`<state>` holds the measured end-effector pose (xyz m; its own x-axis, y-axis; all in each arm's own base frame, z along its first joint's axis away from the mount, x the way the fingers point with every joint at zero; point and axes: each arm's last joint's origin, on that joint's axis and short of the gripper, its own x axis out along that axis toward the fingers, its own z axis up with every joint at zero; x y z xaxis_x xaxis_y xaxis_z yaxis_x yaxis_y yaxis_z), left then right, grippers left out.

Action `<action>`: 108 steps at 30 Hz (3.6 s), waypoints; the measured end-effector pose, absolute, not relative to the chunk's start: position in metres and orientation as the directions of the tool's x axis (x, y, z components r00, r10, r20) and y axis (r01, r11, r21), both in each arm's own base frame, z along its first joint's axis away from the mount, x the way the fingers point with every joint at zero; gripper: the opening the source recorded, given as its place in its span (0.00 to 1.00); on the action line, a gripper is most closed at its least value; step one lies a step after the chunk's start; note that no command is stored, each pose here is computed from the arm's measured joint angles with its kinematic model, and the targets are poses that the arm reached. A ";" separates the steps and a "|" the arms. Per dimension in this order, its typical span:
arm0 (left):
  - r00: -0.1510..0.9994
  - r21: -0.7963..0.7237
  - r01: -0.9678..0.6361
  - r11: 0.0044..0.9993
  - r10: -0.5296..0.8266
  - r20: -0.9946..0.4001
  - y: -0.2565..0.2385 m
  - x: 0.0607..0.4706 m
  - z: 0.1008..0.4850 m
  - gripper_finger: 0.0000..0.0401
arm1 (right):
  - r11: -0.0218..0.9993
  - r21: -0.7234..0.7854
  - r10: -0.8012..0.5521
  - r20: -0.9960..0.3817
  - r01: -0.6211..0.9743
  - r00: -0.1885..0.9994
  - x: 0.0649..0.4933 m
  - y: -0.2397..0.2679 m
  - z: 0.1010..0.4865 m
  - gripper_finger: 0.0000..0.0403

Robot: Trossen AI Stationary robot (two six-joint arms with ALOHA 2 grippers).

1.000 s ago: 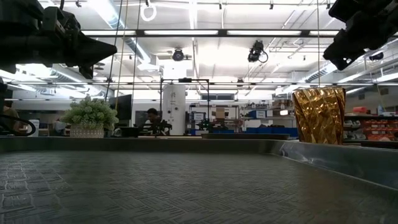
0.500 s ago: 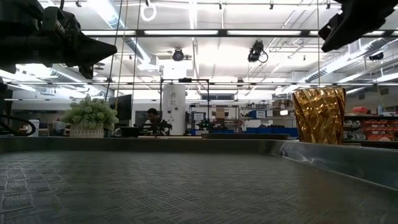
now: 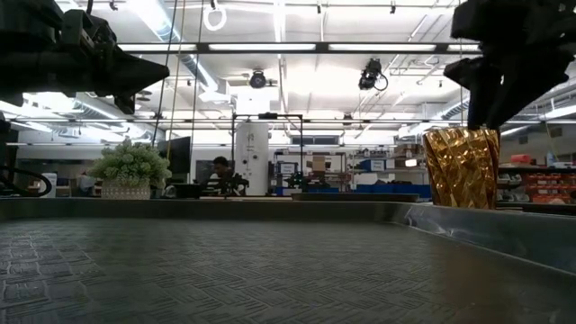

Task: Pick and place plate/cup/fork/spoon on tray
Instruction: Put the brown glass on the top right of the black serving tray

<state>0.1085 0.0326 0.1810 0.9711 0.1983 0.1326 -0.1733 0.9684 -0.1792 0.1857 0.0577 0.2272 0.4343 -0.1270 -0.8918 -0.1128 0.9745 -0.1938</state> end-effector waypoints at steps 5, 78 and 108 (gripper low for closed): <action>0.971 -0.179 -0.173 0.968 0.198 0.132 0.033 0.109 0.181 0.07 | 0.969 -0.212 -0.150 -0.915 -0.130 0.374 0.199 0.061 0.234 0.44; 0.972 -0.179 -0.174 0.968 0.198 0.129 0.033 0.109 0.181 0.07 | 0.986 -0.152 -0.158 -0.982 0.061 0.103 0.226 0.054 0.229 0.17; 0.972 -0.180 -0.174 0.968 0.199 0.128 0.033 0.109 0.181 0.07 | 0.991 0.001 -0.035 -0.963 0.136 0.269 0.382 0.105 0.286 0.03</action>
